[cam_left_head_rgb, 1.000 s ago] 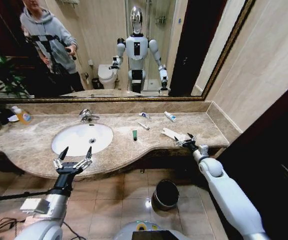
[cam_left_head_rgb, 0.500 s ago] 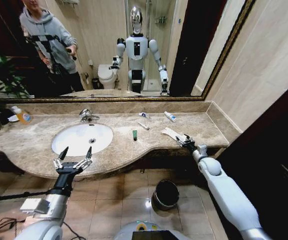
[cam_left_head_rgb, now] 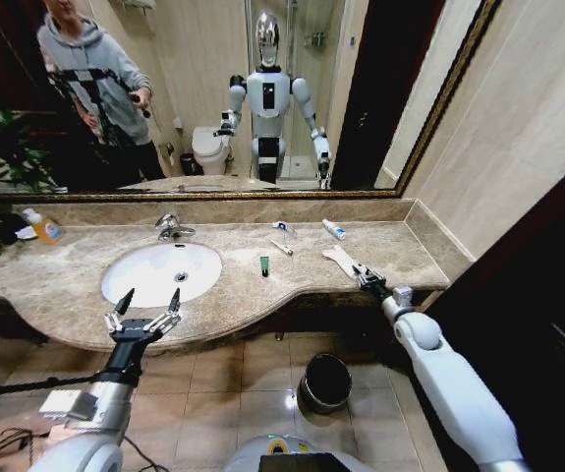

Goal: Pick up the trash from the sink and place it in the trash bin.

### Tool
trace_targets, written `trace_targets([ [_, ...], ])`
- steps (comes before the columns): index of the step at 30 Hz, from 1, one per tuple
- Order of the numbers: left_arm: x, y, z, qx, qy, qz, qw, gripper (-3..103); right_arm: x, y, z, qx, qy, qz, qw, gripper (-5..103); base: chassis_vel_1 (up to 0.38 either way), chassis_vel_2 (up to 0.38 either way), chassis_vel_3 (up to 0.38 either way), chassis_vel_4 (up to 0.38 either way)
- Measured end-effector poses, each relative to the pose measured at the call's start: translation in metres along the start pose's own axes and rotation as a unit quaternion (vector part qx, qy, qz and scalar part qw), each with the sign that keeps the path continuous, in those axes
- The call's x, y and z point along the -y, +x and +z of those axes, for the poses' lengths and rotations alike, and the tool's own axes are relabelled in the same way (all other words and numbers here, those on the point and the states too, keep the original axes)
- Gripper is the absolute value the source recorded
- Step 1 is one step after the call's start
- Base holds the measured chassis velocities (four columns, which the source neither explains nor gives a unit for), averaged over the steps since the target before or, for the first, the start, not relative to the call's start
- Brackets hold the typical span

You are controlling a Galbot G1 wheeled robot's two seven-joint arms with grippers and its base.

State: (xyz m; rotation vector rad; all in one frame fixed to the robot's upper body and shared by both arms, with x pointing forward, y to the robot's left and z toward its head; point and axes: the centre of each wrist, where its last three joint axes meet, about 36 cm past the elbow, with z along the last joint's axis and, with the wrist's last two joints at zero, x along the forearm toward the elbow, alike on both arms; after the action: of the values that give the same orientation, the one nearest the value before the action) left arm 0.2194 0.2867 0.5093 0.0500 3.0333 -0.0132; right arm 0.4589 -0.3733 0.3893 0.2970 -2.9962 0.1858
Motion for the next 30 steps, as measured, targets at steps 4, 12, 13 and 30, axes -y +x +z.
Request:
trace_targets([
  [4, 0.000, 0.000, 0.000, 0.000, 0.000, 0.000, 1.0000, 100, 0.002, 0.010, -0.005, 0.009, -0.005, 0.002, 1.000, 3, 0.000, 0.000, 0.000, 0.000],
  [12, 0.000, 0.000, 0.000, 0.000, 0.000, 0.000, 1.0000, 100, -0.004, 0.045, -0.017, 0.070, -0.038, -0.003, 0.997, 0, 0.000, 0.000, 0.000, 0.000],
  [13, 0.000, 0.000, 0.000, 0.000, 0.000, 0.000, 1.0000, 100, -0.004, 0.045, -0.017, 0.070, -0.038, -0.003, 0.997, 0, 0.000, 0.000, 0.000, 0.000],
  [30, 0.000, 0.000, 0.000, 0.000, 0.000, 0.000, 1.0000, 100, -0.058, 0.165, 0.077, 0.101, -0.096, 0.058, 0.989, 0, 0.000, 0.000, 0.000, 0.000],
])
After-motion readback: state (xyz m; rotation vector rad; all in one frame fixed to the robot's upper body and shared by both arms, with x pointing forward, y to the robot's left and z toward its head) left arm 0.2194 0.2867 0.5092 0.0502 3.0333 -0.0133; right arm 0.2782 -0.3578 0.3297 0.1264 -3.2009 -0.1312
